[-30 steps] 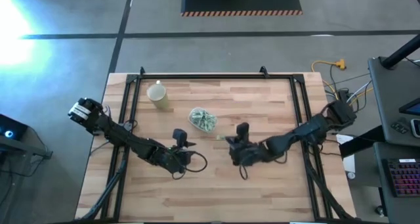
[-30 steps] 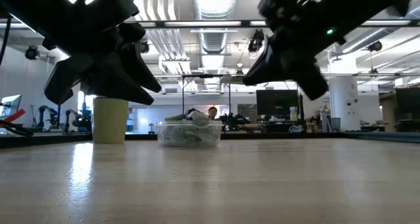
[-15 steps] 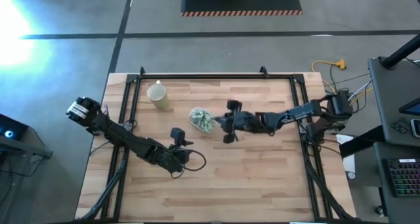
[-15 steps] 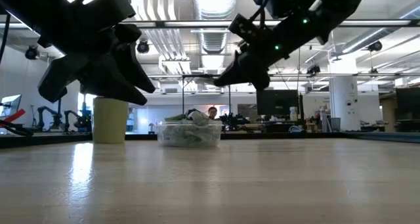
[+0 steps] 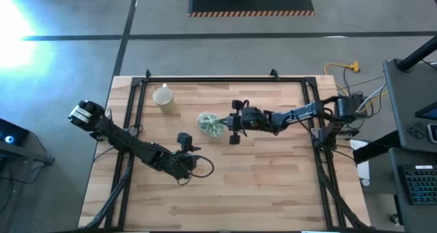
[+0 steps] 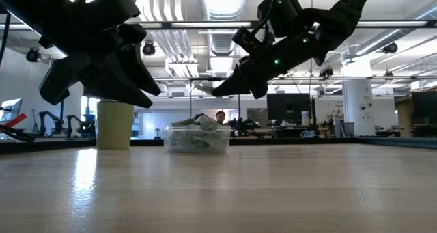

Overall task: Pick and place Stevia / Truvia into bins
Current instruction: Put the stevia packet into the transparent container

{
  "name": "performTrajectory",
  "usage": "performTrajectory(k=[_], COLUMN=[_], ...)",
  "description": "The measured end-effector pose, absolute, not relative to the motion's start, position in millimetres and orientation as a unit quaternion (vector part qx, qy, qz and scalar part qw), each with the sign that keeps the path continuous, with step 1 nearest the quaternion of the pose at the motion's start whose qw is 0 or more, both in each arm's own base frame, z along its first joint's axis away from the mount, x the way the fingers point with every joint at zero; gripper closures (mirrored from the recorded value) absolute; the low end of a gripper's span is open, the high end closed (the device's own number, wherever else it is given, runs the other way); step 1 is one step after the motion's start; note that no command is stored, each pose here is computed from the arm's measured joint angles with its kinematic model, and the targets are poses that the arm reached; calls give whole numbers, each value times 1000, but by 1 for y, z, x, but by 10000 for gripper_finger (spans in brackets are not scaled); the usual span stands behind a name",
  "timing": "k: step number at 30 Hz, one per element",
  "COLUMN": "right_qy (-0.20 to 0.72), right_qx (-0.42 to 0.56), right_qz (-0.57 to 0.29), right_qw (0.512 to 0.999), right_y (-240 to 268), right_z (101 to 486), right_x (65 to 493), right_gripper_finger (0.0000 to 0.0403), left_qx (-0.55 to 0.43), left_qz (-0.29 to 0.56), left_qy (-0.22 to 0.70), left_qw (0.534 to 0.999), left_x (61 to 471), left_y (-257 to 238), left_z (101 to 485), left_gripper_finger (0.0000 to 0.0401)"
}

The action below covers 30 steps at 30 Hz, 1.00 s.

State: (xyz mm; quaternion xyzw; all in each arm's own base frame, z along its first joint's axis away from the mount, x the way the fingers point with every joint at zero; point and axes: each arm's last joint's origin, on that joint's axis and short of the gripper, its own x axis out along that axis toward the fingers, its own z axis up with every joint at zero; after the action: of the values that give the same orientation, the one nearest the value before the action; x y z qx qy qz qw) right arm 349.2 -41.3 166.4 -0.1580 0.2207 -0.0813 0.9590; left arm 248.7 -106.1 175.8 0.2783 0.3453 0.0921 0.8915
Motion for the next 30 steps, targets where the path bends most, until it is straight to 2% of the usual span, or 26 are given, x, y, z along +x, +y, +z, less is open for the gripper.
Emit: performTrajectory(k=[17, 30], right_qy=[190, 253], right_qx=[-108, -105], right_qz=[-79, -71], right_qw=[973, 959], right_y=[-53, -56], right_z=[144, 136], right_x=[374, 390], right_gripper_finger=[392, 392], left_qx=[279, 276], left_qz=[92, 90], left_qy=[346, 353], left_qw=[891, 890], left_x=[248, 246], left_y=[-106, -108], left_z=[176, 174], left_gripper_finger=[248, 248])
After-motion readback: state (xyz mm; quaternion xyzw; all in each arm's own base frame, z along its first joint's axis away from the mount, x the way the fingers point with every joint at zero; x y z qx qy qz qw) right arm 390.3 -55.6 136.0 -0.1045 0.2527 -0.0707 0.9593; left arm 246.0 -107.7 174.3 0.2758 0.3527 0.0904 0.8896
